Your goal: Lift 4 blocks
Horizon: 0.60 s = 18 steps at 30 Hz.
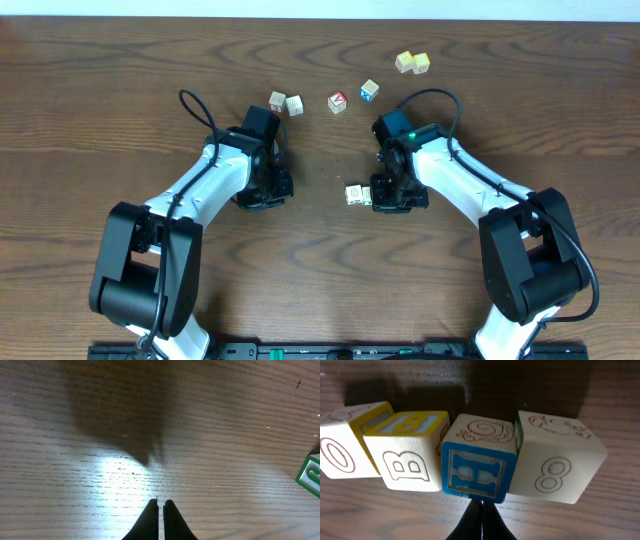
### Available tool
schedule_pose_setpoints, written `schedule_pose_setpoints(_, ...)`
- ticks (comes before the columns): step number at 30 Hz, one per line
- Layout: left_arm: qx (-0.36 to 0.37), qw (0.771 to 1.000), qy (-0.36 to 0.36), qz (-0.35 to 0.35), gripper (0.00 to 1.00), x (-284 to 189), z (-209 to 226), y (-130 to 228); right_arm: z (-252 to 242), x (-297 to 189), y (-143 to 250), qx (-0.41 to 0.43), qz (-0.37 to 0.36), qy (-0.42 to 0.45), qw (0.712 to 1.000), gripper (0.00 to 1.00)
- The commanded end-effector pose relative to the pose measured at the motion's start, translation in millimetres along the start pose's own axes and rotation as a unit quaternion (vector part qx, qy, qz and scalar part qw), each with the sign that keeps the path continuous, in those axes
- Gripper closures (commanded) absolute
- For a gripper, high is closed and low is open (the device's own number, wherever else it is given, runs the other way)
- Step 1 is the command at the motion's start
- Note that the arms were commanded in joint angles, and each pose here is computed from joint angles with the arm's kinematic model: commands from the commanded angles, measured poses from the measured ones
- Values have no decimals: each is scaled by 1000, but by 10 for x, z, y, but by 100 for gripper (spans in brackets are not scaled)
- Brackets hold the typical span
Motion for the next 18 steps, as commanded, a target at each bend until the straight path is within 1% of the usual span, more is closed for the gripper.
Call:
schedule_pose_setpoints(1,4,1000,4,4,93,-5,6,21,3,-6,2,4,-5,5,1000,99)
schedule_pose_setpoints(18,4,1000,4,5,93,-5,6,22,4,-8,-13,4,-9,5,1000,99)
Point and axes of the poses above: each gripper's point midway between its finger pads, its own x axis out along the fingers, its own z axis along the line the jaws close on, y = z × x, the point moved 7 cm from there along -x, back along the fingers, and after that the axes turned 12 degrees about -x, right-handed, at the moved point
